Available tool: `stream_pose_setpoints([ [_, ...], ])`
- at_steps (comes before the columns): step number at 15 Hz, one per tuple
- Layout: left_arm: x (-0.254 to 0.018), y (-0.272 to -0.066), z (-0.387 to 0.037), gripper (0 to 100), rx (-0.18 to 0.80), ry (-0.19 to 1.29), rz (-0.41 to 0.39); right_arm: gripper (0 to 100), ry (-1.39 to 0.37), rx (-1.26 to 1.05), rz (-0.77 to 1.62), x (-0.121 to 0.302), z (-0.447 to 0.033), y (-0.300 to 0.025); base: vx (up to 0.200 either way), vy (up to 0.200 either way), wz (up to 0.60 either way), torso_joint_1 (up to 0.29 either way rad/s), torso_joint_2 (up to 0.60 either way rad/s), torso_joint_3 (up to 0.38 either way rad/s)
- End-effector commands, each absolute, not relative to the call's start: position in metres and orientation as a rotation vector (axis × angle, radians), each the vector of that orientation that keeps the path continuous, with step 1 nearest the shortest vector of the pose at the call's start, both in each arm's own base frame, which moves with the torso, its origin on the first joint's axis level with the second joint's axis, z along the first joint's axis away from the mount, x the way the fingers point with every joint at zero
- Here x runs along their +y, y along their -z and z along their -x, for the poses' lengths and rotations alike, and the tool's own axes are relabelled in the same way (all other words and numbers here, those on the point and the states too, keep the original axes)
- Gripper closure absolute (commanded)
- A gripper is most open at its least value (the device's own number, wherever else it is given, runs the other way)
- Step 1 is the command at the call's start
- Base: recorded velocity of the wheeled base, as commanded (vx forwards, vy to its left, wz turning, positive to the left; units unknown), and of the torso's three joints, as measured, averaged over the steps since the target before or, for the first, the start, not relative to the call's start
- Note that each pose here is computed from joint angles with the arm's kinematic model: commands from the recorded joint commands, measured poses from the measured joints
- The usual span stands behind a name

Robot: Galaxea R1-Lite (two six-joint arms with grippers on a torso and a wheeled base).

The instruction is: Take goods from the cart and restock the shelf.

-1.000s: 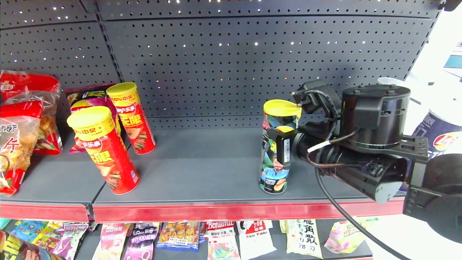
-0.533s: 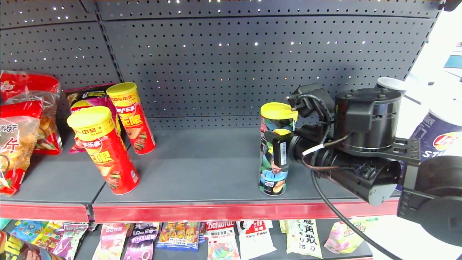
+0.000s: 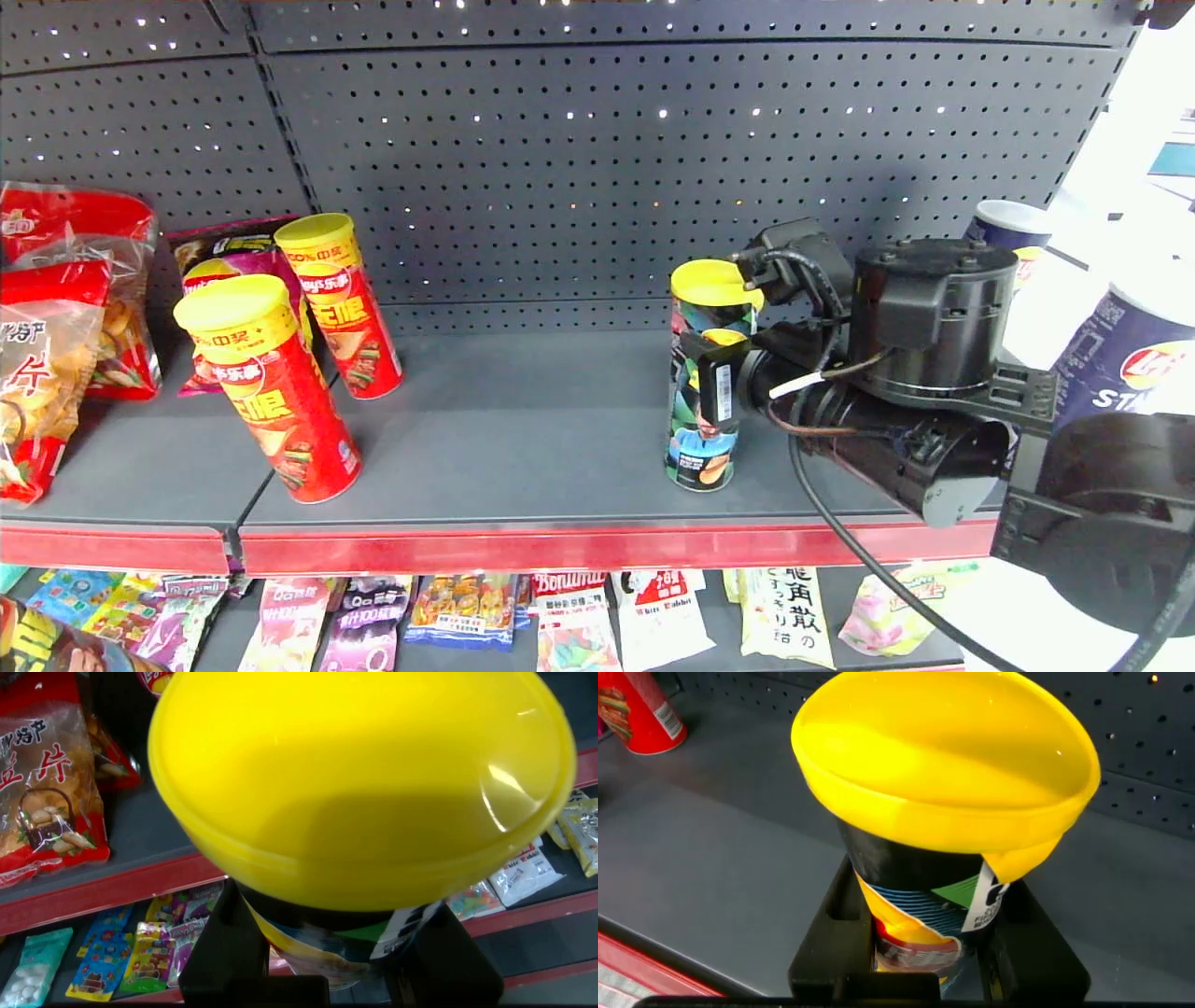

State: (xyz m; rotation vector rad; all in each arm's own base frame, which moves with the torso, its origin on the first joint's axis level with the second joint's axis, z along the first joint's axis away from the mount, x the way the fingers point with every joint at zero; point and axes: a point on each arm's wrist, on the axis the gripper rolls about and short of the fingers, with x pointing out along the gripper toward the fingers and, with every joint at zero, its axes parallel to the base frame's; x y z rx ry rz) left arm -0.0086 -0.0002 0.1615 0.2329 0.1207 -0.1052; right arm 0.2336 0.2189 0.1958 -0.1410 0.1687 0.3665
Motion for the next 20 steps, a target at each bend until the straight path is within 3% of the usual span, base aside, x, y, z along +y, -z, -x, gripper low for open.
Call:
stream_pose_setpoints([
  [1, 0.0, -0.162, 0.009, 100, 0.119, 0.105, -0.233, 100, -0.371, 0.187, 0.158, 0.22, -0.232, -0.19, 0.0, 0.0, 0.0, 0.0, 0.0, 0.0],
  [16, 0.0, -0.162, 0.009, 100, 0.121, 0.105, -0.233, 100, -0.349, 0.161, 0.184, 0.229, -0.2, -0.195, 0.0, 0.0, 0.0, 0.0, 0.0, 0.0],
  [20, 0.0, -0.161, 0.008, 100, 0.125, 0.106, -0.233, 100, -0.267, 0.155, 0.187, 0.23, -0.2, -0.195, 0.0, 0.0, 0.0, 0.0, 0.0, 0.0],
])
